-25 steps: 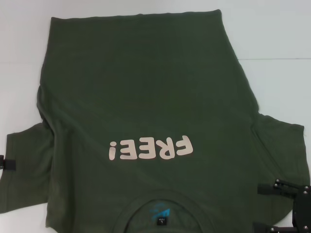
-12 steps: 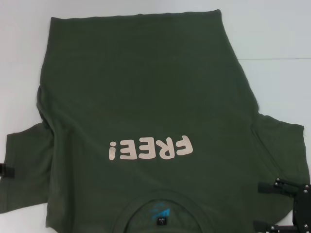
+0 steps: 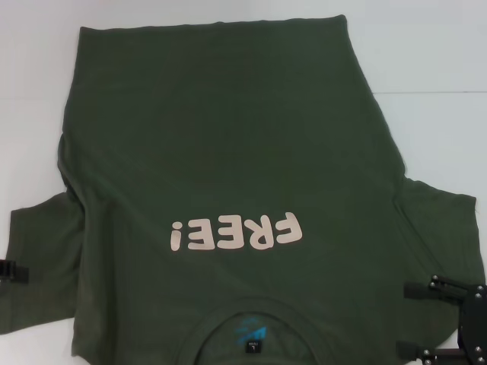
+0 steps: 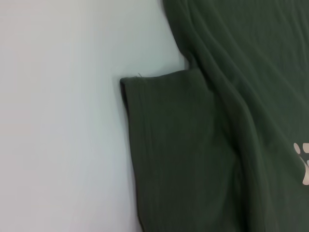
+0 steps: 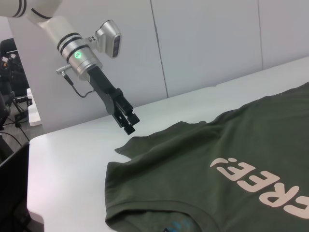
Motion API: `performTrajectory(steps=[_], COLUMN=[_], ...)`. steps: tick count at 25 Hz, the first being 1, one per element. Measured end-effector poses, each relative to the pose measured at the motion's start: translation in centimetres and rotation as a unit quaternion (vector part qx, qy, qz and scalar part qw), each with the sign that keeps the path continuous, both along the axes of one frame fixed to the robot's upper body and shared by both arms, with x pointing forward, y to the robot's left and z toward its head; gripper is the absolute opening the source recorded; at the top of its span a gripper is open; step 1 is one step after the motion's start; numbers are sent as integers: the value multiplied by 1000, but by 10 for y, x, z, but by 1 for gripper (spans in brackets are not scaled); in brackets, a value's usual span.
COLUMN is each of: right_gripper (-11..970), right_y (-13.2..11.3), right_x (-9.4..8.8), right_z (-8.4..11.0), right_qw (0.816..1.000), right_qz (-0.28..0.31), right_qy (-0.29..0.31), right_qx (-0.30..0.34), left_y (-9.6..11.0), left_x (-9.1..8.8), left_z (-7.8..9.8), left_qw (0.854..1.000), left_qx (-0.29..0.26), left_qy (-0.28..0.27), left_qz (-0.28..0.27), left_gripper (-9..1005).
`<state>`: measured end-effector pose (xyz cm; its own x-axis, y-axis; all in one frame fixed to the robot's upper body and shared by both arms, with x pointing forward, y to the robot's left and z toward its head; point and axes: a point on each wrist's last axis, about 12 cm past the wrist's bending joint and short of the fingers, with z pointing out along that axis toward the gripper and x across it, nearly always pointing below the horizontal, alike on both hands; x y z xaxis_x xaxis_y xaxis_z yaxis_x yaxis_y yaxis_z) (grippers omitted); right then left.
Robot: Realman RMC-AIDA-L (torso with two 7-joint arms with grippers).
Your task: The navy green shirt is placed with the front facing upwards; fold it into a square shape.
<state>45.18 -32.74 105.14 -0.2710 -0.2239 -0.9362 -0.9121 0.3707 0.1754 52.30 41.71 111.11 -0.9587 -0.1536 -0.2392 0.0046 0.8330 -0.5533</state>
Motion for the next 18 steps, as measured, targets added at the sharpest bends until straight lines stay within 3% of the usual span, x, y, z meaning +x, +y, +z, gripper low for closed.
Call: performTrajectory(steps=[18], right_gripper=[942], right_y=[0], right_x=[2], right_z=[-1], right_qw=[1000], right_qz=[-4], right_qy=[-1], right_qx=[-6], left_y=[-4], left_x=[4], left_z=[-5], left_qw=[999], left_qx=[27], left_qy=[-3], left_qz=[-17], left_gripper=[806])
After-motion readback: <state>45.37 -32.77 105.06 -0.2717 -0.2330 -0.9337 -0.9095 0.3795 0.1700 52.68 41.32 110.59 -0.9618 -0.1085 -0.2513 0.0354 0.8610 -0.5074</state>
